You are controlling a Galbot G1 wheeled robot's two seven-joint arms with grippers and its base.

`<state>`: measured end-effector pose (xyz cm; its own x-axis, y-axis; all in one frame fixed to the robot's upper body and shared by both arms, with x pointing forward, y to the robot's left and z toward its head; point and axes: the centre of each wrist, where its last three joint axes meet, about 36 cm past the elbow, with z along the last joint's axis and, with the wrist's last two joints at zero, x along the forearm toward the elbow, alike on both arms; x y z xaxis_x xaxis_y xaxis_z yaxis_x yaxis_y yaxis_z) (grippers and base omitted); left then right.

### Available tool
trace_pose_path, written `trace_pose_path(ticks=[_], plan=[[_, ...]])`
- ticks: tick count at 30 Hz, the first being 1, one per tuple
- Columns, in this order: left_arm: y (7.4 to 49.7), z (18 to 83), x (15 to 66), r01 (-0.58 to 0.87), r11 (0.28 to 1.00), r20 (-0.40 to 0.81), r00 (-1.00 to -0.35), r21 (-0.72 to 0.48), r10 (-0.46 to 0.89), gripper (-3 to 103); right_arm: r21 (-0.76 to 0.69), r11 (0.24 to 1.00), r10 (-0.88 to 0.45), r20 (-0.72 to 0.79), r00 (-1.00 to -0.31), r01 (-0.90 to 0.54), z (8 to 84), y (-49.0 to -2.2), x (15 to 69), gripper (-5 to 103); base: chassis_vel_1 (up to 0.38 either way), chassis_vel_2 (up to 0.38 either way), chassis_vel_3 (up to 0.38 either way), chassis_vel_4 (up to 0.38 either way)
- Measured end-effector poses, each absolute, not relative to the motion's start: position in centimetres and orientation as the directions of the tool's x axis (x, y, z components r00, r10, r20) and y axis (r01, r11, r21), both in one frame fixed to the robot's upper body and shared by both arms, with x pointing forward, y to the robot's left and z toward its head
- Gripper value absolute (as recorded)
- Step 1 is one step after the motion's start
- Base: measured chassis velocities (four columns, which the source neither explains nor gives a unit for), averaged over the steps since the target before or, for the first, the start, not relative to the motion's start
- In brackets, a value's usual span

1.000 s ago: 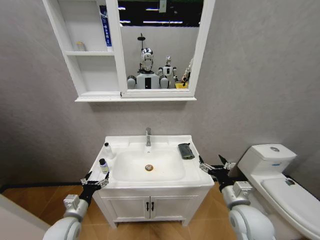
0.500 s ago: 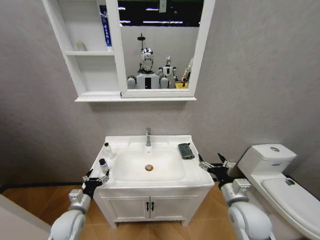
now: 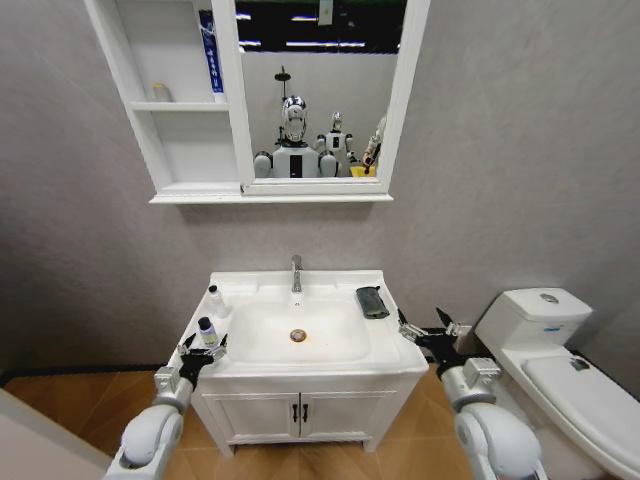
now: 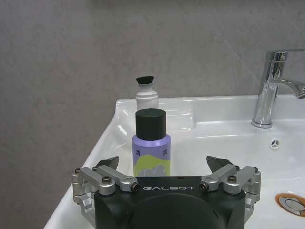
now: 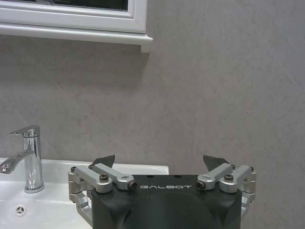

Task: Move facial cleanser and shampoo from washbasin to cabinet, then wipe washbasin with towel.

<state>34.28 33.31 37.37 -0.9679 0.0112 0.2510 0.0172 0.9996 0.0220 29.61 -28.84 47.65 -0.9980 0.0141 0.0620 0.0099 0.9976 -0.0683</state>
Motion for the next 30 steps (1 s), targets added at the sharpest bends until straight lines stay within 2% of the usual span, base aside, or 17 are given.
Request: trace_pose_path(ticks=[27,28,30], plan=[[33.2,36.7,36.2,-0.032,0.999,0.259,-0.965,0.031,-0.039,100,-0.07,0.998,-0.005,0.056,-0.998,-0.009,47.1,-29.0,29.7,100,0.0,0.0,0.0,0.0],[33.1,36.7,36.3,-0.037,0.999,0.258,-0.965,0.032,-0.044,102,-0.07,0.998,-0.003,0.056,-0.998,-0.007,47.1,-29.0,29.6,100,0.0,0.0,0.0,0.0],[33.1,36.7,36.3,-0.043,0.999,0.257,-0.965,0.033,-0.05,98,-0.071,0.997,-0.003,0.056,-0.998,-0.006,47.1,-29.0,29.6,100,0.0,0.0,0.0,0.0]])
